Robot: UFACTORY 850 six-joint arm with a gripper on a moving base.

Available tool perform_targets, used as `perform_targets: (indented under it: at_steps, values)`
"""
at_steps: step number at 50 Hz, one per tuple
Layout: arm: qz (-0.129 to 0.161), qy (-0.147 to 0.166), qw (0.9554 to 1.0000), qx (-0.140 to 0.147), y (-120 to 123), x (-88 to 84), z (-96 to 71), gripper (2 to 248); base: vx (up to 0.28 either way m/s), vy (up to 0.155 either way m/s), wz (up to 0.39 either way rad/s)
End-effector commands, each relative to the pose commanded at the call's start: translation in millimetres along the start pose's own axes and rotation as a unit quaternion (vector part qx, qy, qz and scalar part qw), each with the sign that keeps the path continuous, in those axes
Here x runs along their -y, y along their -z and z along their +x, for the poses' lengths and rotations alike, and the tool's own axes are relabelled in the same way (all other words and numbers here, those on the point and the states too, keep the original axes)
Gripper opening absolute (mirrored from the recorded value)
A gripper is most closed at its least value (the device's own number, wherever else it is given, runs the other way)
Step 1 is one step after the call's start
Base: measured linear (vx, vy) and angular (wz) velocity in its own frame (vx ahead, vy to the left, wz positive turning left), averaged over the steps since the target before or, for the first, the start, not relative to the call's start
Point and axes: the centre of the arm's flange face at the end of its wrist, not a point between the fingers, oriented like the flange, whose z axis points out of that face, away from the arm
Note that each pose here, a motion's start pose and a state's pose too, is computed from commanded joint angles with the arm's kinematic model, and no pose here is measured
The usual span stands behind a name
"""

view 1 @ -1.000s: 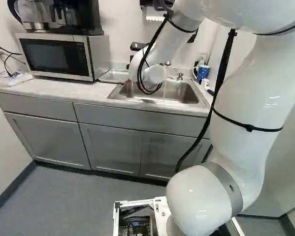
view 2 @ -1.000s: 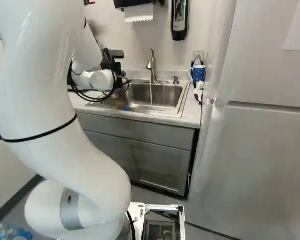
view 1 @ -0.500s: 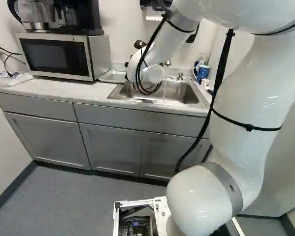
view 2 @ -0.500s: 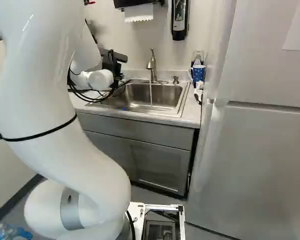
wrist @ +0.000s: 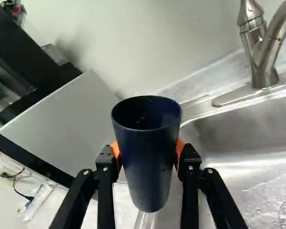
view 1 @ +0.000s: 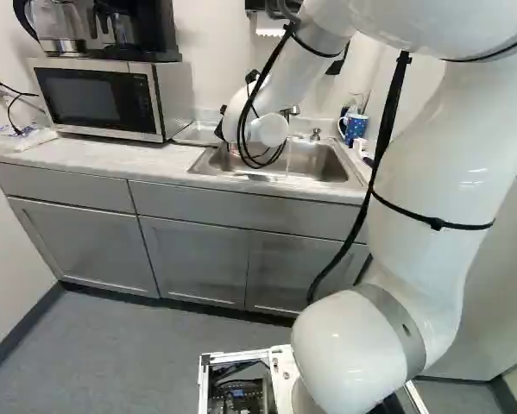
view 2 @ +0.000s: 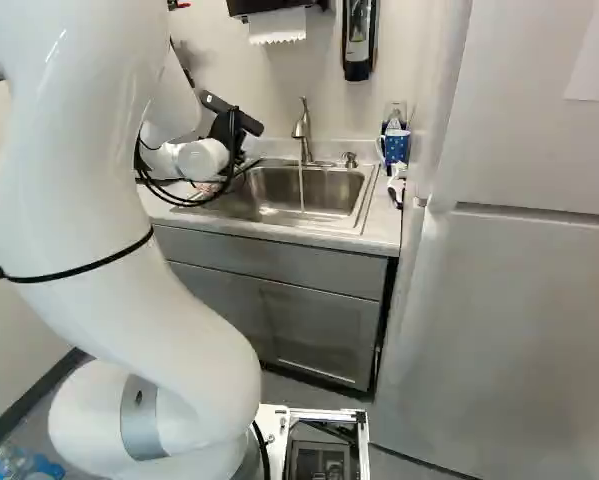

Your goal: Rinse the cup and place it in the tray

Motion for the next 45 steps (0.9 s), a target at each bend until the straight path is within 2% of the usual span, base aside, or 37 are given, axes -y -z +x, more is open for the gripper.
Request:
perform_targets:
  at_steps: [11, 23, 34, 45]
  values:
    - [0.000, -0.058, 0.9983, 0.000, 0.0, 0.0, 0.0, 124, 0.000, 0.000, 0.000]
    - [0.000, -0.120, 0.9927, 0.000, 0.0, 0.0, 0.0, 124, 0.000, 0.000, 0.000]
    - [0.000, -0.178, 0.9841, 0.000, 0.0, 0.0, 0.0, 124, 0.000, 0.000, 0.000]
    - [0.000, -0.234, 0.9721, 0.000, 0.0, 0.0, 0.0, 124, 0.000, 0.000, 0.000]
